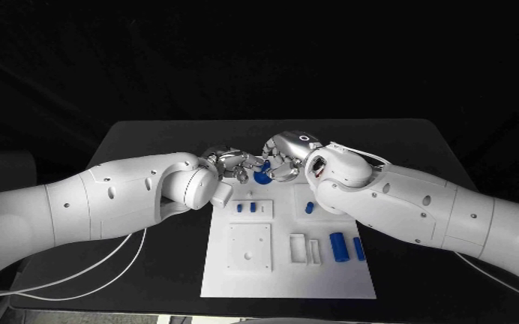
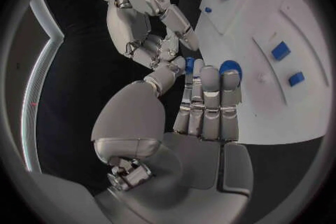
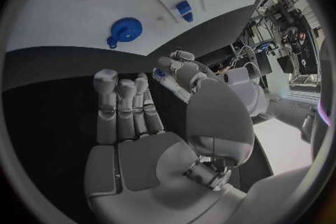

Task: Assemble the parts on the task board

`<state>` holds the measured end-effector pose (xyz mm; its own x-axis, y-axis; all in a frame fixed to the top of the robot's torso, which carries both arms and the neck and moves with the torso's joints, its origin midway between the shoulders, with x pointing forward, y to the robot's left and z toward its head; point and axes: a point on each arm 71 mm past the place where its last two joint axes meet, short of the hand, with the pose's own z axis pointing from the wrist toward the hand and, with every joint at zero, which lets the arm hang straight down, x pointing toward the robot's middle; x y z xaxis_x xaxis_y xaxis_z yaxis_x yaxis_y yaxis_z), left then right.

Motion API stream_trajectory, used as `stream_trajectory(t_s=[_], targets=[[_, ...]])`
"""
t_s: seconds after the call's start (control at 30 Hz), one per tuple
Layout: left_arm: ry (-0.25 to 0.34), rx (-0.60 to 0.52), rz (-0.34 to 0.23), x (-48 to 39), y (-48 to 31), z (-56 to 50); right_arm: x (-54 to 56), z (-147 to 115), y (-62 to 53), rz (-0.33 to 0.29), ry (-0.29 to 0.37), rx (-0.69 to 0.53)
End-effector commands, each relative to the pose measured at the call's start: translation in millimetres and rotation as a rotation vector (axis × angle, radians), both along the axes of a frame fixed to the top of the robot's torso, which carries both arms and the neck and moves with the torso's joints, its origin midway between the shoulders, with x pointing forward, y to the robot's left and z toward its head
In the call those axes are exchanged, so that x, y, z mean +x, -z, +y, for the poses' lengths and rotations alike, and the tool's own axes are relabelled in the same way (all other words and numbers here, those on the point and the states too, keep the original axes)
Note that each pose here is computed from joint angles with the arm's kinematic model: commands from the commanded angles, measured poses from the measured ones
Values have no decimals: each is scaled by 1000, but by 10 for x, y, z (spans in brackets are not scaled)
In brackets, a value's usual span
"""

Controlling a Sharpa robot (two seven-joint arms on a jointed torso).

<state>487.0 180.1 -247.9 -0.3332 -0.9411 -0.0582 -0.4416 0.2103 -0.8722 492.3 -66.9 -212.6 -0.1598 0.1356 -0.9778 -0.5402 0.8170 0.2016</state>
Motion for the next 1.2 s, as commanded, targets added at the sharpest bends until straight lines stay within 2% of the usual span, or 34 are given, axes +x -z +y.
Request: stream_trajectory(t_s=[0.03,0.2,0.3,0.4,0.43,0.47,0.53,0.6,0.63,0.7,0.77,0.87,0.97,1.07,1.2], targets=[[19,-22,-18,6,-21,-11,-2,-67,-36,-13,-3,65],[31,-30,-28,11,-26,-1,30,-285,-72,-24,33,141],[43,-19,-45,18,-33,18,120,-474,-156,-43,82,199],[70,13,-105,28,-64,36,202,-670,-249,-89,115,263],[76,19,-143,28,-89,34,240,-736,-286,-112,127,280],[106,31,-198,24,-124,17,289,-819,-326,-123,141,310],[180,82,-297,15,-177,-12,353,-967,-378,-102,175,380],[237,129,-368,12,-211,-12,411,-1071,-414,-21,175,502],[265,151,-400,17,-224,-3,444,-1130,-433,47,180,587],[303,184,-466,55,-266,51,500,-1245,-479,129,237,742],[342,205,-504,106,-307,96,544,-1321,-516,171,266,815],[390,271,-562,169,-363,146,590,-1443,-556,149,287,846],[464,354,-626,188,-375,155,664,-1553,-666,112,299,895],[538,448,-693,204,-369,167,716,-1686,-684,126,335,960],[614,533,-741,195,-351,154,754,-1772,-685,137,365,1016]])
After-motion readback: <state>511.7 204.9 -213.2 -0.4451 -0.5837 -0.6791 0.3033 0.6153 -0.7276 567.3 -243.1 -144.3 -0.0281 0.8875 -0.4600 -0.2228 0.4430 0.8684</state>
